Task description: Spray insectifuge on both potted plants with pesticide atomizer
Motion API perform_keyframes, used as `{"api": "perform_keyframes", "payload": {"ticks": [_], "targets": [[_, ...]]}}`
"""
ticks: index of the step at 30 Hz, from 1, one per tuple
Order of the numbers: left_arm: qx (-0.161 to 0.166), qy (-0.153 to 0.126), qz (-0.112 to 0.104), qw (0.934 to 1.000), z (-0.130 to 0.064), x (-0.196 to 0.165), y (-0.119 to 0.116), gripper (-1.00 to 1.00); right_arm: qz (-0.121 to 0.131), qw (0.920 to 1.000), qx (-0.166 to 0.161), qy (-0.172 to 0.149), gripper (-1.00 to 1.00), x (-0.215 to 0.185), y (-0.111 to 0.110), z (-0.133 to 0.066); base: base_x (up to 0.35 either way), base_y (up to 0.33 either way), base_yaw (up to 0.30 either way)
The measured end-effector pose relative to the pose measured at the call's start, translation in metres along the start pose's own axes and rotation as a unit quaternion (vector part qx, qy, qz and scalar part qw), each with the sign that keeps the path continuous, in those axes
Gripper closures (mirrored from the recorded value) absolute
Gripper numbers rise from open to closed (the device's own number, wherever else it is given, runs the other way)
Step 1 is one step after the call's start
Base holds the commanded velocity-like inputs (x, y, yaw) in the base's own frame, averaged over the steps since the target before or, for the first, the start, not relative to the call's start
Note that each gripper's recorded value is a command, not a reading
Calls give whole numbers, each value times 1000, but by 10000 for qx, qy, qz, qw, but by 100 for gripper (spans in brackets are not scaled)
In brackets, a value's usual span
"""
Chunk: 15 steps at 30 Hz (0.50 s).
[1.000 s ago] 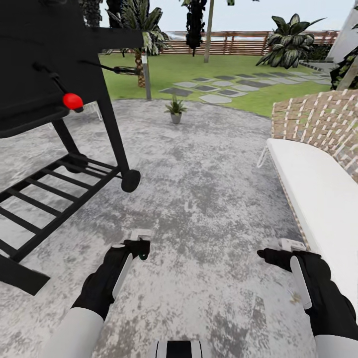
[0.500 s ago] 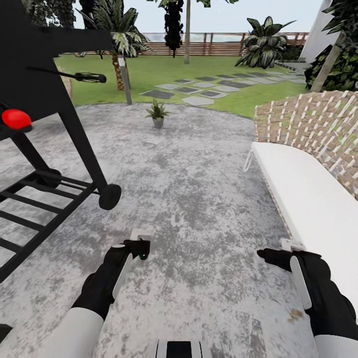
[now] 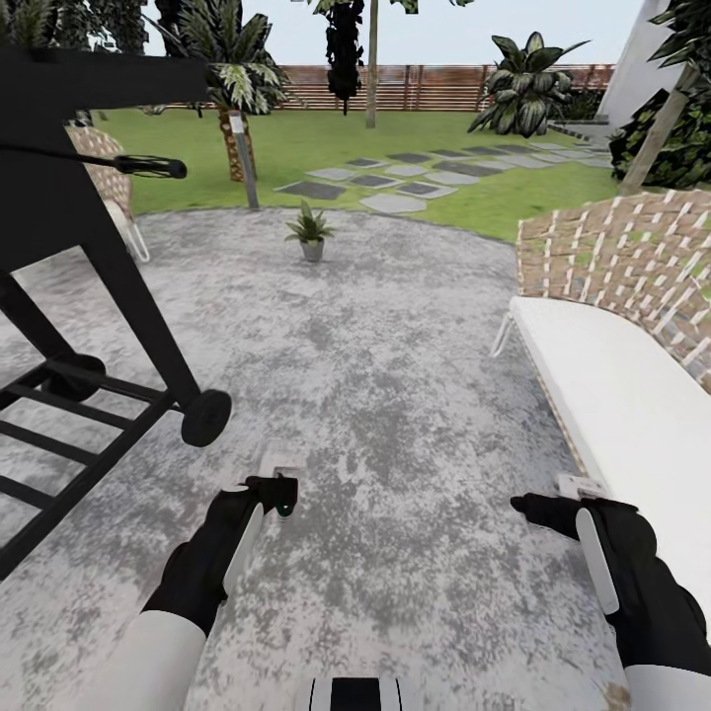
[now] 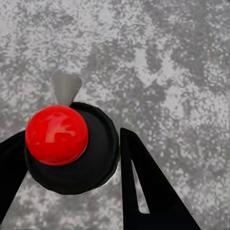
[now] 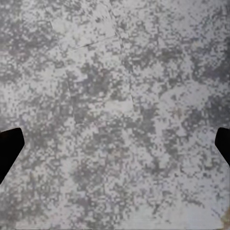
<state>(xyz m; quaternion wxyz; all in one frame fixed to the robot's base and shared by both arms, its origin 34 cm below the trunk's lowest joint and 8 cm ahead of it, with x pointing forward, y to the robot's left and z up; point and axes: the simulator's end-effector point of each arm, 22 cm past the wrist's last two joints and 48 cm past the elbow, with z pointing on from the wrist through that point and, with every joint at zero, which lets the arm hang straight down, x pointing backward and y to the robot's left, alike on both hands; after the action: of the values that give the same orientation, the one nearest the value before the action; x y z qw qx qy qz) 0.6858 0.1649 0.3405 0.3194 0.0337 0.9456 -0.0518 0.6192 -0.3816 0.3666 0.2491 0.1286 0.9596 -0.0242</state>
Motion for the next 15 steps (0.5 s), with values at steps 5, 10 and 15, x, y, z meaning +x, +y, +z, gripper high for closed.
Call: {"api": "perform_keyframes", "payload": {"ticks": [5,10,15], "targets": [[0,0,0,10000,0,0,0,100,-1,10000,0,0,-100,0,0,0,347,0,-6],[2,0,0,10000,0,0,0,100,-2,10000,-1,-1,-100,0,0,0,347,0,-159],[0,-1,1,10000,0,0,0,100,-1,10000,0,0,-100,0,0,0,347,0,-165]]}}
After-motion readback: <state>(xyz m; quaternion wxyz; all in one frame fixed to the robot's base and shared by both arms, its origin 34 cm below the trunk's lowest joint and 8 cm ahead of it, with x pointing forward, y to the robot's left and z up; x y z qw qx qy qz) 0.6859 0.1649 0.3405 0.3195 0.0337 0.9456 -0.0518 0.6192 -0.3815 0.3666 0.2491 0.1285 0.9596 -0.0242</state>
